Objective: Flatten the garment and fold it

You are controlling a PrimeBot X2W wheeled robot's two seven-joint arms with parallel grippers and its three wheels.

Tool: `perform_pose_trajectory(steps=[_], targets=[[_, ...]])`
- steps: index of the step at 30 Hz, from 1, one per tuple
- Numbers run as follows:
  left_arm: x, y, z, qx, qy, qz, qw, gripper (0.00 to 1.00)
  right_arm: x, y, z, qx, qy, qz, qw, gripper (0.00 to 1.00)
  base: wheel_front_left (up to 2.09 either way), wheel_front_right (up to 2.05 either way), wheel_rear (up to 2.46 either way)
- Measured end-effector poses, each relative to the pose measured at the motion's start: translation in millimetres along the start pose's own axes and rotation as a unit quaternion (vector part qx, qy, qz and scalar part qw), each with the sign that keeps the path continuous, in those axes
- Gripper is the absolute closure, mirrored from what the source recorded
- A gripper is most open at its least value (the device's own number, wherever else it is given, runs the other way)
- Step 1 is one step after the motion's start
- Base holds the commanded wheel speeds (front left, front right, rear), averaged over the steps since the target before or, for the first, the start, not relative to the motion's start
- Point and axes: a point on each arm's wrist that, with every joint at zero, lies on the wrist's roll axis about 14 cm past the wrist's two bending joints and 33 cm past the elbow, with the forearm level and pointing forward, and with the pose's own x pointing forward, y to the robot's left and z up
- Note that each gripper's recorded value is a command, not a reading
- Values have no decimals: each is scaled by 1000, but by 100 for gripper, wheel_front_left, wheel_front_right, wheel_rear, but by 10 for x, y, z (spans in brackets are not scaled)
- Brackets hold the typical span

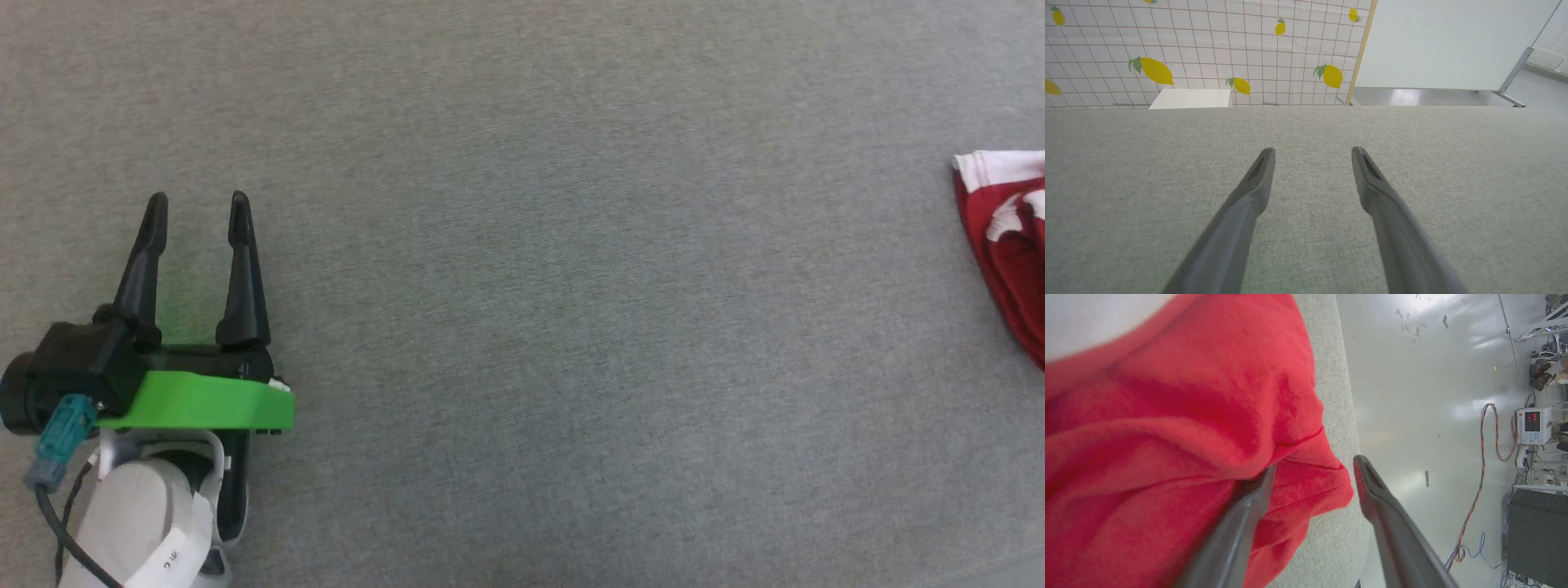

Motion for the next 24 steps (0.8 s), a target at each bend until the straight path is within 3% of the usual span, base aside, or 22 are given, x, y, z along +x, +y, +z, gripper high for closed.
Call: perform_pose_trajectory(steps=[6, 10, 13, 16, 19, 22, 24], targets=[[-113, -3, 67, -6, -6, 9, 1000, 0, -108, -136, 57, 39, 7, -9, 999, 0, 0, 0, 0], [-227, -40, 180, -14, -16, 16, 1000, 0, -382, -218, 518, 67, -77, 3, 995, 0, 0, 0, 0], [-320, -66, 345, -15, -34, 22, 999, 0, -774, -301, 1015, 95, -190, 20, 977, 0, 0, 0, 0], [-405, -45, 572, -17, -65, 39, 997, 0, -1302, -290, 1505, 136, -327, 50, 934, 0, 0, 0, 0], [-504, -6, 811, -10, -95, 52, 994, 0, -1845, -137, 1805, 173, -442, 86, 876, 0, 0, 0, 0], [-619, 24, 997, -5, -117, 62, 991, 0, -2381, -19, 1965, 216, -544, 107, 804, 0, 0, 0, 0], [-704, 63, 1121, -2, -133, 72, 988, 0, -2749, 106, 2022, 254, -602, 122, 747, 0, 0, 0, 0]])
